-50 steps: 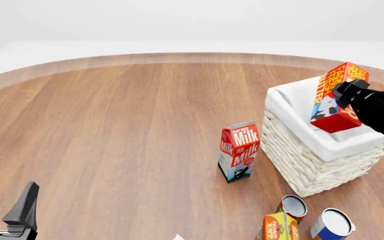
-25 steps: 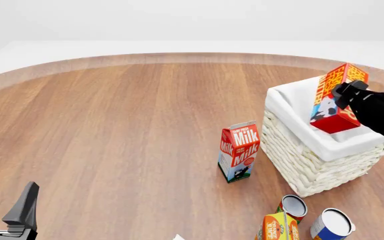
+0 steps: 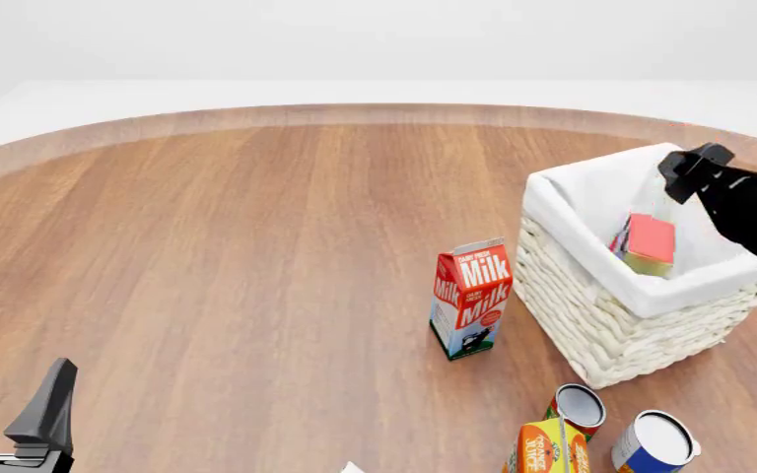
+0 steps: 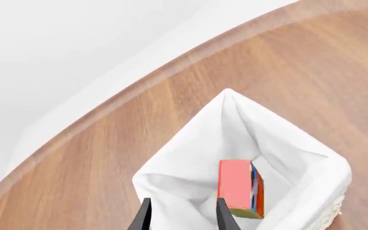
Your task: Pick up the cream cheese box and the butter, and put them in the basket.
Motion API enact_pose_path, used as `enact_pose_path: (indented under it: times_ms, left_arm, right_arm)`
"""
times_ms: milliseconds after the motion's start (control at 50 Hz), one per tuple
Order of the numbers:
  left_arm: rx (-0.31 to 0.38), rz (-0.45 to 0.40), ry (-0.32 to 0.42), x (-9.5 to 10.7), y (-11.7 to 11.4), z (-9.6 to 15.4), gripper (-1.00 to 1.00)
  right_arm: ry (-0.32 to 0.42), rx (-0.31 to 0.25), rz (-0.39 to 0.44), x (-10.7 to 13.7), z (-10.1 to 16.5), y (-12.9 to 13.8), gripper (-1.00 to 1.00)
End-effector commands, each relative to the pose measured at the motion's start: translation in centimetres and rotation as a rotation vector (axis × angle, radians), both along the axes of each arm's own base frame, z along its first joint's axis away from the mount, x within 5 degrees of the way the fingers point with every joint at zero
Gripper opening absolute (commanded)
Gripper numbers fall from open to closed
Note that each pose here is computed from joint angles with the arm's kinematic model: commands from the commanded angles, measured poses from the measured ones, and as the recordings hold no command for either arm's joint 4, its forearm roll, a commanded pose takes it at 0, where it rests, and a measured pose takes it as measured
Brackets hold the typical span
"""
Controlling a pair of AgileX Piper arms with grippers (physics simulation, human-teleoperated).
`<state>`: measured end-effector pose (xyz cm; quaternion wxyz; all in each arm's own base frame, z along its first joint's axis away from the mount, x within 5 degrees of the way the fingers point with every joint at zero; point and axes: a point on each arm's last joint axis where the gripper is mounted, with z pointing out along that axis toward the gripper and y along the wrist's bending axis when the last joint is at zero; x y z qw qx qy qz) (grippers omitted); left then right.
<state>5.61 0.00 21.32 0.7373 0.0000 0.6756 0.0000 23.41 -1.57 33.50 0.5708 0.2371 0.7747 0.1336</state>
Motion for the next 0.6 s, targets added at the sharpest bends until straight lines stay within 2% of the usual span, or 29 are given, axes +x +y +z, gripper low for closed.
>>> enact_pose_path:
  times_ms: [20,240,380,520,580,600]
  left_arm:
    - [0.0,0.0,0.0,0.0,0.0,0.0,1.0]
    - [0.0,0.0,0.0,0.0,0.0,0.0,1.0]
    - [0.0,0.0,0.0,0.0,0.0,0.0,1.0]
    - [0.0,0.0,0.0,0.0,0.0,0.0,1.0]
    - [0.0,0.0,0.0,0.0,0.0,0.0,1.0]
    - [0.0,0.0,0.0,0.0,0.0,0.0,1.0]
  right_arm:
    - [-0.01,-0.006,0.003,-0.1,0.3,0.0,1.0]
    - [-0.025,-0.031,0.047,-1.1,1.7,0.9,1.0]
    - [-0.039,-0.055,0.106,-2.3,3.0,2.1,1.0]
    - [-0.053,-0.093,0.211,-4.0,4.6,3.8,1.0]
    - [-0.054,-0.096,0.232,-4.1,4.8,4.2,1.0]
    - [-0.057,-0.11,0.269,-4.4,5.0,4.8,1.0]
